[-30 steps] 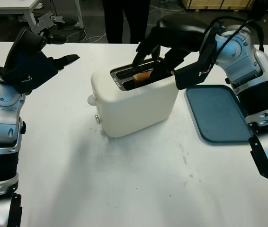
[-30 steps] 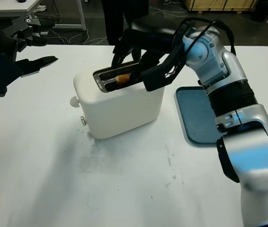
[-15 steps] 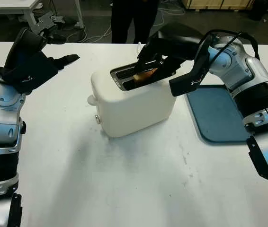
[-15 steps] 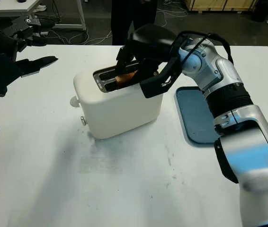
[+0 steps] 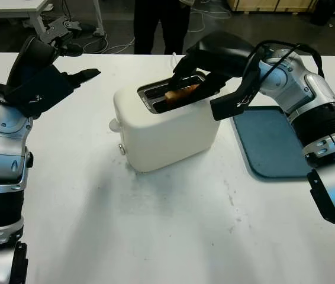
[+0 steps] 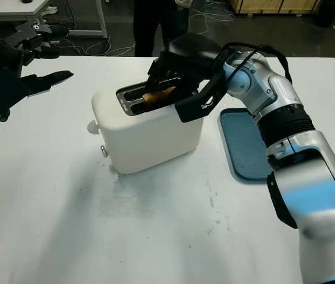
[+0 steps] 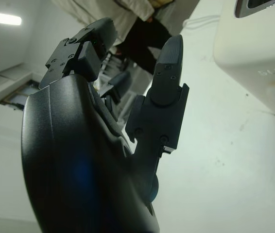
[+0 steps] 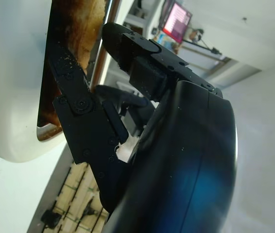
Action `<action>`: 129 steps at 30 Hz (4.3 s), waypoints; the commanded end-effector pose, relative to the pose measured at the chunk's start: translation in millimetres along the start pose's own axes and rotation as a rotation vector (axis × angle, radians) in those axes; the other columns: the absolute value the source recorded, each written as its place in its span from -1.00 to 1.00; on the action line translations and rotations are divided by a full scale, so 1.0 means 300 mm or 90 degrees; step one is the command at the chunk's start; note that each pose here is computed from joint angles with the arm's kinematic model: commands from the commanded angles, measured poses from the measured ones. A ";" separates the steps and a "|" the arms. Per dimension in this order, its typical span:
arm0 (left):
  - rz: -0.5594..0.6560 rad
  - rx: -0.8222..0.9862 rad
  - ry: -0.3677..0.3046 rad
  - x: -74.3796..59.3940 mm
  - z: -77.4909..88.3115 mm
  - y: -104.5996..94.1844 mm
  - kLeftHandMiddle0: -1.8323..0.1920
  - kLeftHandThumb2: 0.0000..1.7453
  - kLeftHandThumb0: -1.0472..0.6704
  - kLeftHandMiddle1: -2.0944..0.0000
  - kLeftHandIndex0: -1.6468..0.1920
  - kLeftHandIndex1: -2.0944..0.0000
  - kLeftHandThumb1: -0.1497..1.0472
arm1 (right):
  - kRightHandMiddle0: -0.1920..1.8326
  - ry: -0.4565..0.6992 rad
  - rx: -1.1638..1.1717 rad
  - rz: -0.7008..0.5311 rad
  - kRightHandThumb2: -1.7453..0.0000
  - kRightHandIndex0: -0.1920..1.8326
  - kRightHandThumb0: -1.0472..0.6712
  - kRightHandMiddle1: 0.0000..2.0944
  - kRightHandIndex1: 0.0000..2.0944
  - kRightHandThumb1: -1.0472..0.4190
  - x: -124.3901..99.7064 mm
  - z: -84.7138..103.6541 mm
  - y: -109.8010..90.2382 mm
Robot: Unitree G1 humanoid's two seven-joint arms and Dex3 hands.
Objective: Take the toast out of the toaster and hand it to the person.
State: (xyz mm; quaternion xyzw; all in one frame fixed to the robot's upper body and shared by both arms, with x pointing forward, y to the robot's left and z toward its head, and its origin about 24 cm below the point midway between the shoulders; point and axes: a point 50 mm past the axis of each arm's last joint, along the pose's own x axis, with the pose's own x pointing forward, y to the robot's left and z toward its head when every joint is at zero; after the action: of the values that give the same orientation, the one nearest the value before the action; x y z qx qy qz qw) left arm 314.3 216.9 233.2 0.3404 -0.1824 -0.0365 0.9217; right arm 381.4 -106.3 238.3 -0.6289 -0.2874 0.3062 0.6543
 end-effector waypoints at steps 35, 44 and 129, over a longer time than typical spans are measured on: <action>0.002 0.000 0.002 -0.004 -0.014 -0.004 0.72 -0.96 -0.19 0.08 0.54 0.45 0.79 | -0.10 -0.002 -0.156 -0.156 0.56 0.25 -0.30 0.65 0.67 -0.83 -0.011 -0.013 -0.120; 0.003 0.005 0.005 -0.005 -0.013 -0.003 0.71 -0.96 -0.19 0.09 0.53 0.46 0.79 | -0.07 0.069 -0.087 -0.283 0.50 0.23 -0.38 0.67 0.67 -0.83 -0.069 -0.085 -0.256; -0.006 -0.003 0.017 -0.004 -0.018 -0.005 0.69 -0.94 -0.19 0.15 0.48 0.56 0.79 | -0.55 0.572 0.762 -0.447 0.57 -0.19 0.09 0.67 0.67 -0.83 -0.242 -0.358 0.277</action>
State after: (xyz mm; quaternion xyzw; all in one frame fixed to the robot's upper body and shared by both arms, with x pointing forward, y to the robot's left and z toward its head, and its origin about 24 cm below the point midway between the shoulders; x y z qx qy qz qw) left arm 316.3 217.8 229.7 0.3391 -0.1740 -0.0367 0.9238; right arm 413.9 -228.9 156.6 -0.1165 0.0242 -0.0970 0.9881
